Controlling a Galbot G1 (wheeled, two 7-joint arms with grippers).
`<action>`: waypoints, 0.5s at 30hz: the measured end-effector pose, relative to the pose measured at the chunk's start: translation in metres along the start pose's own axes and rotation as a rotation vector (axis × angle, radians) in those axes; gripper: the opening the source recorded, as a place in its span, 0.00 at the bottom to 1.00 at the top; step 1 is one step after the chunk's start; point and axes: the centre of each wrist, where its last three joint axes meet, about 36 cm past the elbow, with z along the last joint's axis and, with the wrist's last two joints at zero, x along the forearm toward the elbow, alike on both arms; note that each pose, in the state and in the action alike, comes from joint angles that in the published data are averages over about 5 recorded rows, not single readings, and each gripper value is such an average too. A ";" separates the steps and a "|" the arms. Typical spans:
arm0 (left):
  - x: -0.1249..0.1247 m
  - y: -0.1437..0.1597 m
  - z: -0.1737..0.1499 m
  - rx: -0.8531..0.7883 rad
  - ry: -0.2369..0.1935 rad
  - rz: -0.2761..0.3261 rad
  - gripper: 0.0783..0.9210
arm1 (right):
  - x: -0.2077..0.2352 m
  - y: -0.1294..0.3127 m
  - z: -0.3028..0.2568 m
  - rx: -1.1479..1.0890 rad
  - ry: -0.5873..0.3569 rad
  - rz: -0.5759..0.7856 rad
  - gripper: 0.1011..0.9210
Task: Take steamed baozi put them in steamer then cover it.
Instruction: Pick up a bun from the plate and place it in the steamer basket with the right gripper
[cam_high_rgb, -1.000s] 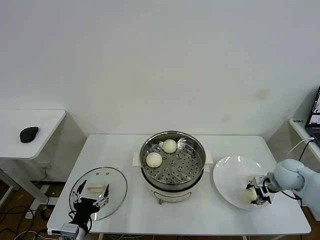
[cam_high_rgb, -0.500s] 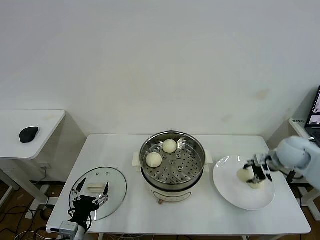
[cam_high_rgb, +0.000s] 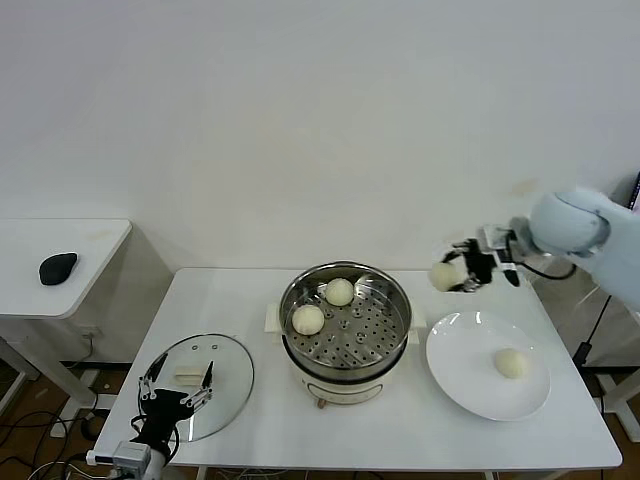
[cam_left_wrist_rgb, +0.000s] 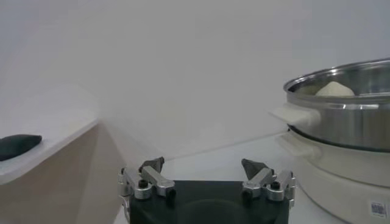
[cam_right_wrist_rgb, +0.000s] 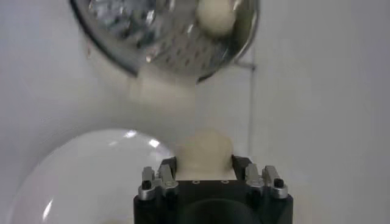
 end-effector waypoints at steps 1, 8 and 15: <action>0.000 0.000 0.000 0.001 -0.001 -0.002 0.88 | -0.002 -0.003 -0.009 0.018 -0.015 -0.004 0.58; 0.003 0.001 -0.001 0.008 -0.003 -0.015 0.88 | -0.030 -0.013 -0.059 0.159 -0.099 -0.052 0.58; 0.006 0.002 0.000 0.013 -0.007 -0.029 0.88 | -0.066 -0.010 -0.094 0.329 -0.149 -0.125 0.59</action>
